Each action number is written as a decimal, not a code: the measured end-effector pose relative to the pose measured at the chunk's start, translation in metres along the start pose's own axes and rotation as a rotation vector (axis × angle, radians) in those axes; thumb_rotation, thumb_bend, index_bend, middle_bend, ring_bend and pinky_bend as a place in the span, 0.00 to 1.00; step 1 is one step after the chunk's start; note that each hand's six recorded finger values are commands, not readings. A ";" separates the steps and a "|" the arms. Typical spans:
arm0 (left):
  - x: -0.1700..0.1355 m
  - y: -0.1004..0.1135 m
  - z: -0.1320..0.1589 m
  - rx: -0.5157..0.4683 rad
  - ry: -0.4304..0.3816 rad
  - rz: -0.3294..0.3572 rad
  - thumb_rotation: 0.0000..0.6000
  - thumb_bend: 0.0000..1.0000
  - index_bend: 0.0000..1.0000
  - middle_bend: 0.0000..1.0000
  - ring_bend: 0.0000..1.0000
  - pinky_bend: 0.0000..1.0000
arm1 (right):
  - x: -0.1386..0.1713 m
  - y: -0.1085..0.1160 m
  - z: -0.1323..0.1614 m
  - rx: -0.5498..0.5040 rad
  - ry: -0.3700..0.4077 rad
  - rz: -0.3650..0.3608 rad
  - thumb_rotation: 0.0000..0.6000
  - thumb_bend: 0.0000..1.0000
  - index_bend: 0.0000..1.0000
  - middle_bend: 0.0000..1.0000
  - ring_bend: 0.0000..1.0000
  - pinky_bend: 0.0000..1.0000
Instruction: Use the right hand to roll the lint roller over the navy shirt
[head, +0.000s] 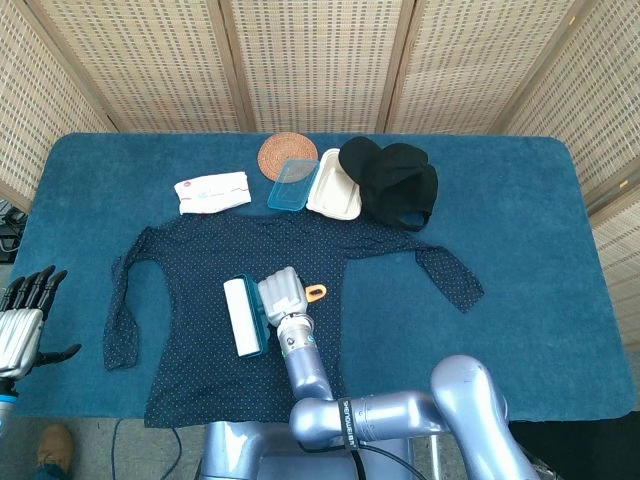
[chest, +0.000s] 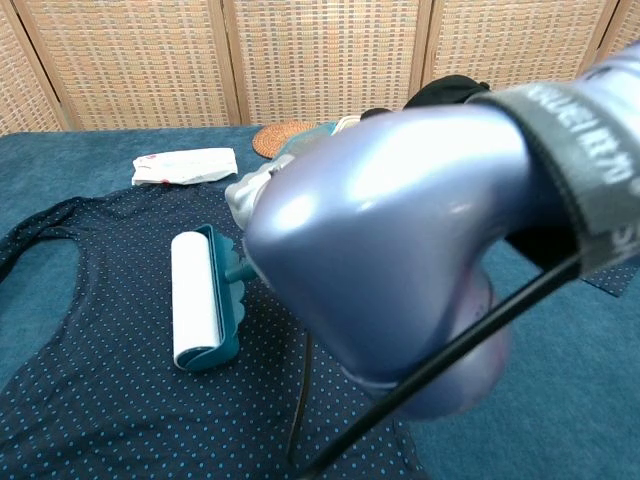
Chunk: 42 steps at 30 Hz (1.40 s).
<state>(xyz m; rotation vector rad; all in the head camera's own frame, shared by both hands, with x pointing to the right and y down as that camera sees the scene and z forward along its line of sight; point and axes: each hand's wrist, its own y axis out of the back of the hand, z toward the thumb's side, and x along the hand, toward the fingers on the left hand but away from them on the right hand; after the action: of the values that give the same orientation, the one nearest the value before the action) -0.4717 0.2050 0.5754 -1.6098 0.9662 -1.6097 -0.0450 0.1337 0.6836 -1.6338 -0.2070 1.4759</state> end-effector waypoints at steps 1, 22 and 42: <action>0.000 0.000 0.000 0.001 0.001 -0.001 1.00 0.00 0.00 0.00 0.00 0.00 | -0.001 -0.002 0.000 0.007 -0.002 0.002 1.00 0.93 0.76 1.00 1.00 1.00; 0.006 -0.005 0.002 0.006 0.004 -0.018 1.00 0.00 0.00 0.00 0.00 0.00 | -0.013 -0.025 -0.112 0.237 -0.173 -0.030 1.00 0.93 0.77 1.00 1.00 1.00; 0.008 -0.007 -0.002 0.004 0.020 -0.028 1.00 0.00 0.00 0.00 0.00 0.00 | -0.003 -0.029 -0.024 0.218 -0.008 -0.035 1.00 0.93 0.77 1.00 1.00 1.00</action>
<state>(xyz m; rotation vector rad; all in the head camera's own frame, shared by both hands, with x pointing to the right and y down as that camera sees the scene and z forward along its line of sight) -0.4738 0.2024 0.5858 -1.6142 0.9536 -1.6485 -0.0134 0.1367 0.7028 -1.4420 -0.0754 1.4263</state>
